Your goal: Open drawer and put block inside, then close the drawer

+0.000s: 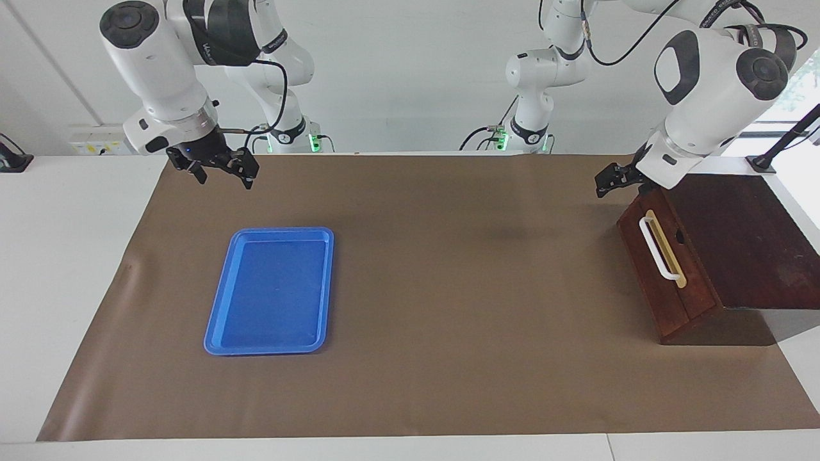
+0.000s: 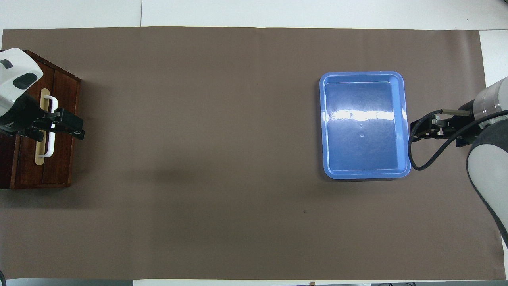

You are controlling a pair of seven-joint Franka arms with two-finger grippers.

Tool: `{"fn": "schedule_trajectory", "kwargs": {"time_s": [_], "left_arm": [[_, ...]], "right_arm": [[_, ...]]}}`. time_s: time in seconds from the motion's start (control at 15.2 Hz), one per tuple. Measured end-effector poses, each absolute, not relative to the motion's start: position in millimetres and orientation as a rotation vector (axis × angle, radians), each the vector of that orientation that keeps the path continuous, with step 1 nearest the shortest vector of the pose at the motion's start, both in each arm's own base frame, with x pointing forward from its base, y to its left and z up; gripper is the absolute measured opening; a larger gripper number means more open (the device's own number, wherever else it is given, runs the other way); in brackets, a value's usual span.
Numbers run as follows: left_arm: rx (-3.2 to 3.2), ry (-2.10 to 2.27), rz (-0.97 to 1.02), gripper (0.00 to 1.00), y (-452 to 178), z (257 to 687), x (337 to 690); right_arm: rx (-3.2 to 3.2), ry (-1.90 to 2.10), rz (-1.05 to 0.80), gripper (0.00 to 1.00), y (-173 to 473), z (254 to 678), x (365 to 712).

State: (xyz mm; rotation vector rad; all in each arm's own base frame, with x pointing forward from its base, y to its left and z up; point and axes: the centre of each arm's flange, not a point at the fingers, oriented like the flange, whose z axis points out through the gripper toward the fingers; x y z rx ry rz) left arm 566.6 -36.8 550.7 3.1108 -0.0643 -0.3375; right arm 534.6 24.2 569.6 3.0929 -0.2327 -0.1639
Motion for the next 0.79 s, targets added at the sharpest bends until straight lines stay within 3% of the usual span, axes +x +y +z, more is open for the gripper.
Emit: {"fn": "schedule_trajectory", "kwargs": {"time_s": [0.79], "left_arm": [[3.117,-0.060,-0.282,1.00,-34.4,568.8,564.9]], "right_arm": [[3.093,-0.233,-0.164,1.00,24.2,569.6,534.6]]}}
